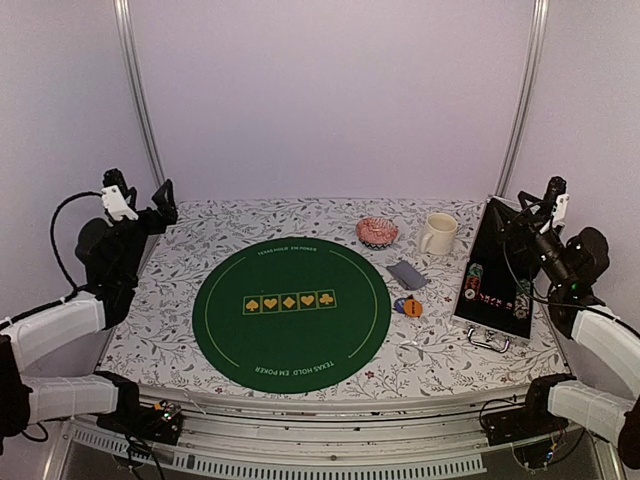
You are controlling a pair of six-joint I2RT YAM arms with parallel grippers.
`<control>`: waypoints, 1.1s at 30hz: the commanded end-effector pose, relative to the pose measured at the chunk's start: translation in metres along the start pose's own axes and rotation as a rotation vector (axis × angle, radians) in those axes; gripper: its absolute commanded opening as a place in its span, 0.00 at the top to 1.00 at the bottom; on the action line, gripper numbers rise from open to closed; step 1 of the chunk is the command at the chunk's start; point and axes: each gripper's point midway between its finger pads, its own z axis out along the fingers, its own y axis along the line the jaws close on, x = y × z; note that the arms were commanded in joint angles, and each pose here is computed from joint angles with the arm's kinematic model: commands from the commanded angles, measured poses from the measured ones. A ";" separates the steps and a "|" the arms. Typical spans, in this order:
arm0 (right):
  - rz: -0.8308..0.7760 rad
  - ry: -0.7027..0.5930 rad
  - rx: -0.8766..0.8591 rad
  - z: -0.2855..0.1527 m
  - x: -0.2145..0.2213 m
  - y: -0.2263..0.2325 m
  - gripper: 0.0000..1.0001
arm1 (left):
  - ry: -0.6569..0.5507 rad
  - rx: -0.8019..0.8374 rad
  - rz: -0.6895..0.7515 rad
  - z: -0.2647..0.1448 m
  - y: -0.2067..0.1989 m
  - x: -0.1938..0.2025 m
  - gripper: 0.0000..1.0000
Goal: Distribute texas hold em gaming equipment
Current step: Pick up the dealer button from the center of the board.
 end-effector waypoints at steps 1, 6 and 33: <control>0.333 0.369 -0.267 0.000 0.053 0.065 0.01 | 0.248 0.297 -0.123 0.005 -0.077 0.007 0.02; 0.306 0.779 -0.192 -0.005 0.123 0.117 0.03 | 0.557 0.487 -0.094 -0.008 -0.143 0.009 0.02; -0.112 1.849 0.044 -0.151 0.321 0.175 0.01 | 0.910 0.680 0.266 -0.088 -0.192 0.108 0.02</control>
